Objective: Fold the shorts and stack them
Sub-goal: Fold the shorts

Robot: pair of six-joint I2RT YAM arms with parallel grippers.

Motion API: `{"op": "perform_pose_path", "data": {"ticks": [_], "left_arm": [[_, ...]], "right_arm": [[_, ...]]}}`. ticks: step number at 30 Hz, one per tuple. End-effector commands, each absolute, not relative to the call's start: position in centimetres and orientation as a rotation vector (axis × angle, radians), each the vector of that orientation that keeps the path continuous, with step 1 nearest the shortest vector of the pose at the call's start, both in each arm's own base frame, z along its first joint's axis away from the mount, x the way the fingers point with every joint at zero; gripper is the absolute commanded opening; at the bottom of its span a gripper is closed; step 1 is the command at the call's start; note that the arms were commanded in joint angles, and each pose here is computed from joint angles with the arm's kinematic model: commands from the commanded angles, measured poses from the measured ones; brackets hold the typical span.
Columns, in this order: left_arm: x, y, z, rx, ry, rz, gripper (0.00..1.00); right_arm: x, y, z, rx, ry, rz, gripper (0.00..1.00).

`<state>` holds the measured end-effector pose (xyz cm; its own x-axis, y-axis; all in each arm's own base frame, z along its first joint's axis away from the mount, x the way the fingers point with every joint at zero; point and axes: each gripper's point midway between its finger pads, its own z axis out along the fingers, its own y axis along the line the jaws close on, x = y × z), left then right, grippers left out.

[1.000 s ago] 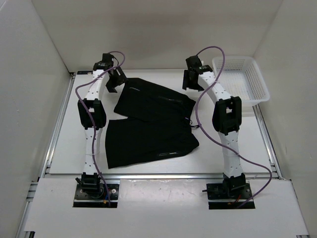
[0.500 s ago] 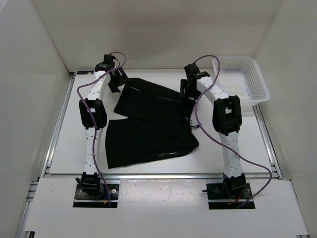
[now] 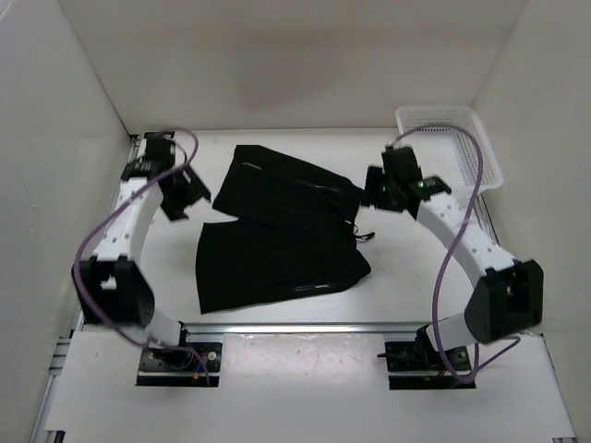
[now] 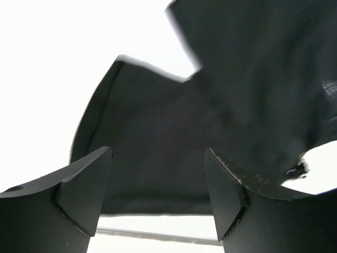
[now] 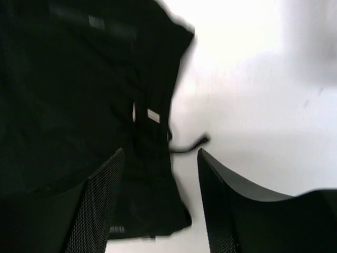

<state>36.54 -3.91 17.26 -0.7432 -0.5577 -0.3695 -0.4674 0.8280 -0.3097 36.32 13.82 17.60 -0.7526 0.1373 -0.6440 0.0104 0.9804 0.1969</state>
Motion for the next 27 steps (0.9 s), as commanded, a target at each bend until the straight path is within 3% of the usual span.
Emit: {"op": "perform_pose_path", "data": {"ticks": [1, 3, 7, 9, 10, 19, 27], "left_arm": [[29.5, -3.8, 12.1, -0.904, 2.684, -0.216, 0.81], [25.3, -3.9, 9.0, -1.017, 2.752, -0.180, 0.81], [20.1, -5.4, 7.0, -1.112, 2.795, -0.258, 0.81], [17.9, -5.4, 5.9, -1.169, 2.822, -0.234, 0.84], [17.6, -5.7, 5.8, -1.166, 2.821, -0.238, 0.88], [14.8, -7.1, 4.2, -1.325, 2.830, -0.212, 0.88], [14.0, -6.1, 3.2, -1.457, 2.775, -0.091, 0.82]], "right_arm": [[29.5, 14.3, 11.8, 0.116, 2.611, 0.314, 0.61], [27.0, 14.4, 11.5, 0.183, 2.626, 0.395, 0.61], [21.5, 15.4, 9.2, 0.296, 2.719, 0.600, 0.76], [19.8, 16.0, 8.7, 0.351, 2.725, 0.694, 0.78], [19.4, 15.8, 8.5, 0.371, 2.726, 0.697, 0.79], [19.2, 15.8, 9.3, 0.390, 2.694, 0.721, 0.79], [18.8, 15.6, 8.9, 0.384, 2.713, 0.708, 0.81]]}}
